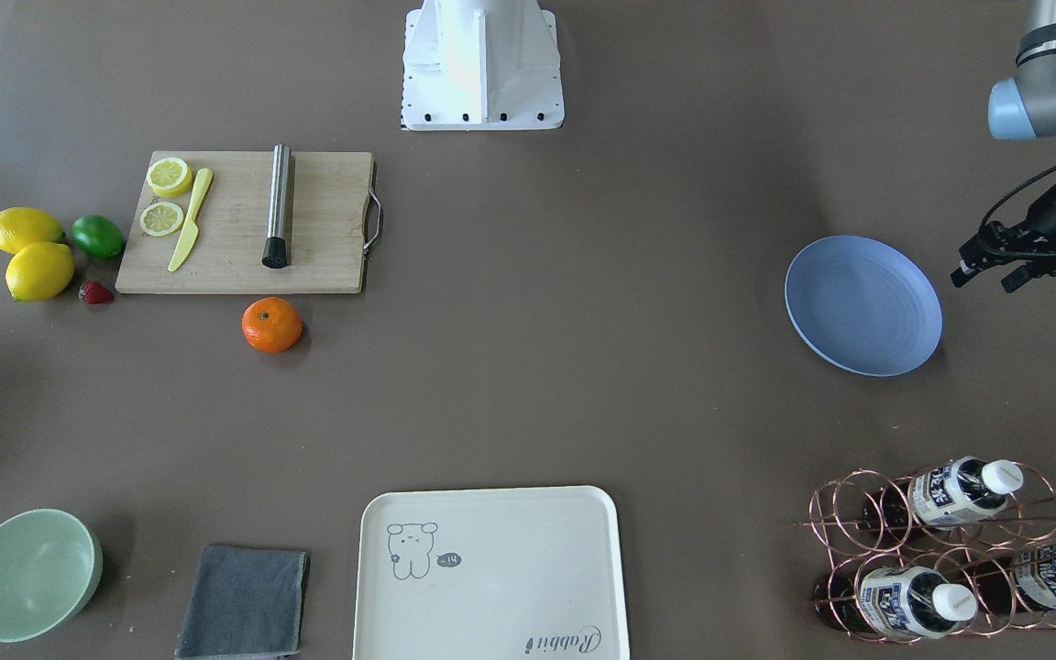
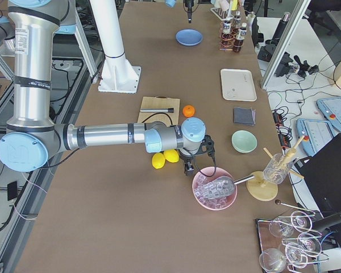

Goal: Pick orange to plate
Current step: 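Move the left gripper toward the blue plate while the right arm starts moving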

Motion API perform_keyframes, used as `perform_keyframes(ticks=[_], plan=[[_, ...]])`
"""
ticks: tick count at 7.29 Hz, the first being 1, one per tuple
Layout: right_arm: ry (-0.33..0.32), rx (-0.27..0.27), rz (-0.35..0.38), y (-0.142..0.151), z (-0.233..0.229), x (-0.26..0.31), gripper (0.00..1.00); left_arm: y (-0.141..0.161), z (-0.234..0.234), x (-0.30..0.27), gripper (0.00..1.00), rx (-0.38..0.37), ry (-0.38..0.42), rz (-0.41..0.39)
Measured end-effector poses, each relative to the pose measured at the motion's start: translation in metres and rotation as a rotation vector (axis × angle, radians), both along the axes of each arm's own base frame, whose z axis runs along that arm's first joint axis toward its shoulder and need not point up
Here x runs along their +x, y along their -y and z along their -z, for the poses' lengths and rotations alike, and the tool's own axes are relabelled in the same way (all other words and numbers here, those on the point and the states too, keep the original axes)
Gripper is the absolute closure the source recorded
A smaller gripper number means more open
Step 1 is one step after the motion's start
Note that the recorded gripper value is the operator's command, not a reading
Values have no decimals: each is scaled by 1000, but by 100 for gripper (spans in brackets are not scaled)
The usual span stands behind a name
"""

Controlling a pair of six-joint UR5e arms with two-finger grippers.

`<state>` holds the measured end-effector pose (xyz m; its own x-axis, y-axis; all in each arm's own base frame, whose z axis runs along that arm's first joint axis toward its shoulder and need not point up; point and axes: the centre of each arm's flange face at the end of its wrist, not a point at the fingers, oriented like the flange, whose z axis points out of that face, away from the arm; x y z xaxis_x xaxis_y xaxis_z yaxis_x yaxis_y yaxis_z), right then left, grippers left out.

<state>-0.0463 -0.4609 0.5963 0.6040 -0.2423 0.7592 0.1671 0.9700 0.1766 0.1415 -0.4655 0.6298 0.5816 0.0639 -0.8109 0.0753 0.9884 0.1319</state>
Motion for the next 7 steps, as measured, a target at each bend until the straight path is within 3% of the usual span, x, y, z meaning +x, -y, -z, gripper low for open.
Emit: perform_keyframes(ticks=[4,5,6,7], plan=[[32,1,-31,0,16,-32,0,20,-13,40,42,14,-19,-33],[33,3,-29,0,17,-34,0,17,-16,52,76,20,-18,-33],[34,5,-29,1,19,-34,0,13,-21,65,100,36,-9,-30],[35,6,-29,2,20,-34,0,10,-21,73,100,42,-15,-32]])
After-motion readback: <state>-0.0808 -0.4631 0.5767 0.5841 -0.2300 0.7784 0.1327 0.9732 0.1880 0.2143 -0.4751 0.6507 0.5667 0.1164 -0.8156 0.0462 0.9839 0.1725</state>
